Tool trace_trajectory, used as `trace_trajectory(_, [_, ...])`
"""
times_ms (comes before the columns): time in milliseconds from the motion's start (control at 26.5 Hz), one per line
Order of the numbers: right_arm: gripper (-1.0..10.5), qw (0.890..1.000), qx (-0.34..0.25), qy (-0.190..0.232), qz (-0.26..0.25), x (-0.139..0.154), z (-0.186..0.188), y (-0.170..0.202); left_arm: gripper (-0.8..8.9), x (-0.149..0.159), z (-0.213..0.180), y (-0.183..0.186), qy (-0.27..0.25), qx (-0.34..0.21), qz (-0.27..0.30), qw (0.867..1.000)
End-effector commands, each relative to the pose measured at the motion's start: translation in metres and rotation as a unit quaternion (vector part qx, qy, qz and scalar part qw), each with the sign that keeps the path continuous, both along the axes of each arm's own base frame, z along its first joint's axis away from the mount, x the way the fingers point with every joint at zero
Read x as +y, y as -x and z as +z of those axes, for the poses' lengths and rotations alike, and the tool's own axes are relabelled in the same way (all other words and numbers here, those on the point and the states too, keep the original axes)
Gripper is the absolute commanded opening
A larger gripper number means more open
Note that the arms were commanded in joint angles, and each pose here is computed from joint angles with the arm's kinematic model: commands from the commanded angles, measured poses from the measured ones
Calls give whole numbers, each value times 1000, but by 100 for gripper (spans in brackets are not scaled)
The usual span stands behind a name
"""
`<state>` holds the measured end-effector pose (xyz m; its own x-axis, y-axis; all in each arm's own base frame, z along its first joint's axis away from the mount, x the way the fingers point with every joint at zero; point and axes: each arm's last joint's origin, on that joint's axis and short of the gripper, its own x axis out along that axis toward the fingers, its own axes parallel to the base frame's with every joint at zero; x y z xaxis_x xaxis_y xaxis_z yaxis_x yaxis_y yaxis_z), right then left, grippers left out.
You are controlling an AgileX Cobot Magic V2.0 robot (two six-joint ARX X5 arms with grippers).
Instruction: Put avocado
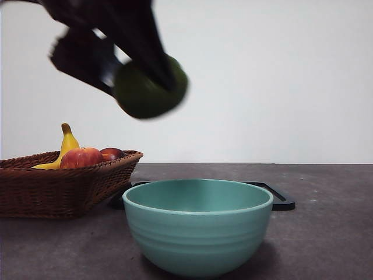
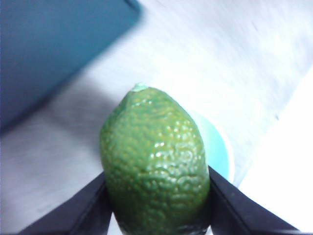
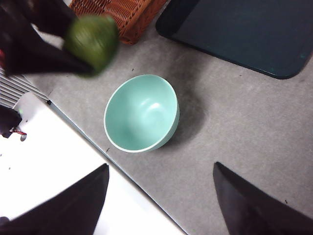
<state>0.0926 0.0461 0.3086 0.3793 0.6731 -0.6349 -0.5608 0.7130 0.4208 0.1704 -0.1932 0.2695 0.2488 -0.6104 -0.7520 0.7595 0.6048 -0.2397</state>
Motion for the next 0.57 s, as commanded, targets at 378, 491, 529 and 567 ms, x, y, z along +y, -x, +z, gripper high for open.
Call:
trace_trajectory(378, [339, 1000, -10, -2, 4, 1, 5, -1, 154, -63, -72, -5, -89, 28, -61, 994])
trace_trajectory(491, [339, 1000, -10, -2, 4, 1, 5, -1, 160, -67, -81, -5, -101, 35, -67, 992])
trace_trajectory(529, [339, 1000, -11, -2, 5, 1, 5, -1, 190, -68, -82, -4, -102, 36, -68, 992])
trace_trajectory(567, [339, 1000, -11, -2, 5, 1, 5, -1, 244, -68, -82, -4, -103, 37, -69, 992])
